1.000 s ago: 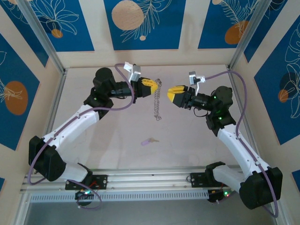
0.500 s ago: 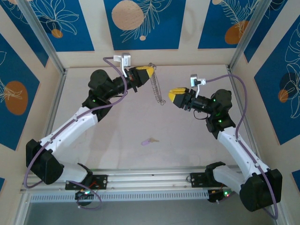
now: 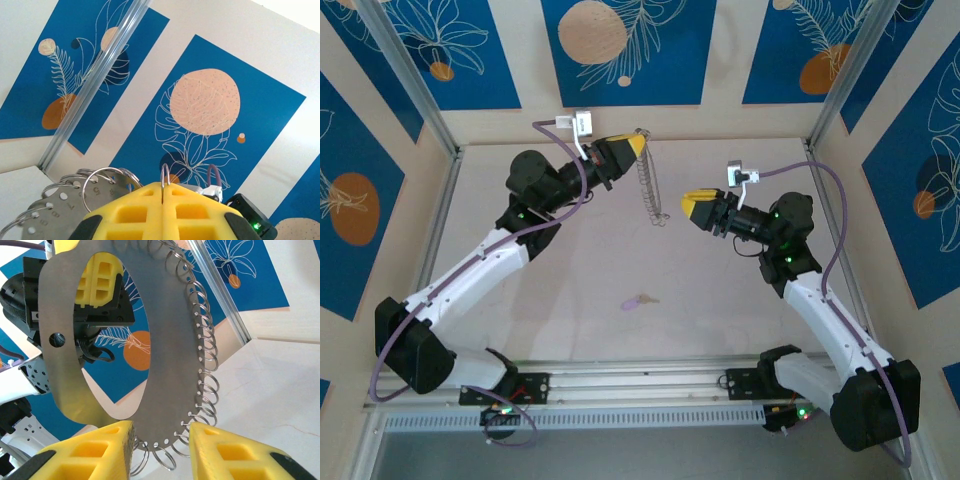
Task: Put the keys on the keyring
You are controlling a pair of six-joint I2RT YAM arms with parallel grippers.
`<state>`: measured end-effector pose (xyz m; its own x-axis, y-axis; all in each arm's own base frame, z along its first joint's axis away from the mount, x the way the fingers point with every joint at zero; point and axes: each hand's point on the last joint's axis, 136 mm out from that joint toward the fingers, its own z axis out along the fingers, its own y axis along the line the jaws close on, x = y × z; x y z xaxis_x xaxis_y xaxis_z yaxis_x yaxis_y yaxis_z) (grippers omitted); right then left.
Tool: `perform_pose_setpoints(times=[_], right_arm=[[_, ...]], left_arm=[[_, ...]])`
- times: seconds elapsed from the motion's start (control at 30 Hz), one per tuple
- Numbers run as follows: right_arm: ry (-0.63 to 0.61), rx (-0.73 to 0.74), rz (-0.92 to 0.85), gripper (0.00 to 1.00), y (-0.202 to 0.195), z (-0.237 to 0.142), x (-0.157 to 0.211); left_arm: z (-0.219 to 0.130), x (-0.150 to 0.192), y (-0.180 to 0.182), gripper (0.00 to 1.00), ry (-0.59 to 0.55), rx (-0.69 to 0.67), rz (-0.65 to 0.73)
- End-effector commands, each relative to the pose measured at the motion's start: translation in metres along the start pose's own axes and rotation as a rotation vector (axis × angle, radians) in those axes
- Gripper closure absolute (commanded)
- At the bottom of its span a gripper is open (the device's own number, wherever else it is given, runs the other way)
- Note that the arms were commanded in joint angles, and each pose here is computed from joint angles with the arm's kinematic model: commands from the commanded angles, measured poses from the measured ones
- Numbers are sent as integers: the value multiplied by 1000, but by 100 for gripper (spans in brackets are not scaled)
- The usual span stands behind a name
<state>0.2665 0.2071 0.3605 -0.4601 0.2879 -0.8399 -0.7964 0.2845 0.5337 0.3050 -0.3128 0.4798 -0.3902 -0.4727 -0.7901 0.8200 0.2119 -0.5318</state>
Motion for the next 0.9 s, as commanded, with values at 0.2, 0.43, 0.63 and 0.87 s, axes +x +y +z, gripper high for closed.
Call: perform_pose_setpoints(times=[0.2, 0.43, 0.63, 0.87], right_arm=[[-15, 15, -7, 65, -7, -1, 1], [-17, 19, -7, 66, -8, -3, 1], [-15, 23, -2, 66, -11, -3, 4], [-9, 31, 8, 66, -15, -4, 6]], left_arm=[[-4, -26, -43, 100, -85, 118, 49], [-2, -24, -55, 100, -67, 173, 72], [0, -18, -64, 100, -37, 221, 121], [-3, -11, -83, 100, -7, 313, 207]])
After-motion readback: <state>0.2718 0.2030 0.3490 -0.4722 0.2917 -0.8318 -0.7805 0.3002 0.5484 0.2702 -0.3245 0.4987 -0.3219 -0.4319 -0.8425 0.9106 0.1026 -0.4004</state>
